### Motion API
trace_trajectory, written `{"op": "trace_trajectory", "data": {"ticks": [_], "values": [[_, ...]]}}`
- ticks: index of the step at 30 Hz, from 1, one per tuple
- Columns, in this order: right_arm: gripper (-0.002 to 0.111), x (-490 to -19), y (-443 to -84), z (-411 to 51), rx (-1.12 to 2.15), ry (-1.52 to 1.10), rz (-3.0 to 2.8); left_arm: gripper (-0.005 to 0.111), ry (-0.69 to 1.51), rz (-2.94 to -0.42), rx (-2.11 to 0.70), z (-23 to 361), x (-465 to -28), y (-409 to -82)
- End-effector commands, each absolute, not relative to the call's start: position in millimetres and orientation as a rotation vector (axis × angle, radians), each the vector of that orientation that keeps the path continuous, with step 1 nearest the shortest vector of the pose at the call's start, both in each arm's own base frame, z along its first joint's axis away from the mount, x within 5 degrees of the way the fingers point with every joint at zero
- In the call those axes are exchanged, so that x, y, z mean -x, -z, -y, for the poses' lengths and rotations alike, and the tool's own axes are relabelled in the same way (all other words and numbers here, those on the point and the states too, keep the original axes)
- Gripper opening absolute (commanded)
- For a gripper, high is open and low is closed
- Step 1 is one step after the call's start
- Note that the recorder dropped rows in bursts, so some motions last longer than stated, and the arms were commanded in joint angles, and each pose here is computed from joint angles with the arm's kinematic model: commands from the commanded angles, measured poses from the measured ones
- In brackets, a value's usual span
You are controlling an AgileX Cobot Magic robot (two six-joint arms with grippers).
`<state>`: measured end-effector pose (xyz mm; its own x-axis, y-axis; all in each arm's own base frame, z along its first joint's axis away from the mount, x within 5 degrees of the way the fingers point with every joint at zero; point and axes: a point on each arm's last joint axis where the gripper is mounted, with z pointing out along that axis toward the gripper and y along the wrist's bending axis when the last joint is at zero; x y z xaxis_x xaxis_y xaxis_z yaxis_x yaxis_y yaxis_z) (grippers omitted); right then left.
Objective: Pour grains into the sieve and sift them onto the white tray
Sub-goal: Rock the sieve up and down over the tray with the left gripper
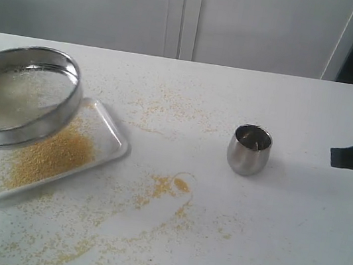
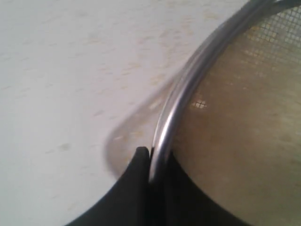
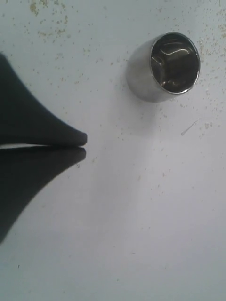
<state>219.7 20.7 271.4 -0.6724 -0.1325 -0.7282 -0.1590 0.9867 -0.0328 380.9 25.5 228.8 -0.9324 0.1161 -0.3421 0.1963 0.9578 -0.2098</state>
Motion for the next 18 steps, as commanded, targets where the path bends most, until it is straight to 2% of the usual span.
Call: {"op": "trace_trajectory", "data": {"ticks": [1, 4, 5, 7, 9, 12, 15, 18], "values": [[0.000, -219, -272, -20, 0.198, -0.038, -2.304, 0.000, 0.219, -2.960, -0.499, 15, -369, -219], [0.000, -219, -272, -20, 0.198, -0.038, -2.304, 0.000, -0.044, -3.016, -0.410, -25, -365, -230], [0.000, -219, -272, -20, 0.198, -0.038, -2.307, 0.000, -0.040, -2.998, -0.329, -36, -365, -236], [0.000, -219, -272, -20, 0.198, -0.038, -2.307, 0.000, 0.101, -2.903, -0.130, -50, -368, -248], [0.000, -219, -272, -20, 0.198, -0.038, -2.307, 0.000, 0.310, -2.800, -0.041, -41, -375, -253], [0.000, -219, -272, -20, 0.198, -0.038, -2.307, 0.000, 0.501, -2.746, -0.289, 5, -379, -244], [0.000, -219, -272, -20, 0.198, -0.038, -2.307, 0.000, 0.476, -2.808, -0.411, 23, -374, -234], [0.000, -219, -272, -20, 0.198, -0.038, -2.307, 0.000, 0.404, -2.839, -0.341, -3, -371, -235]]}}
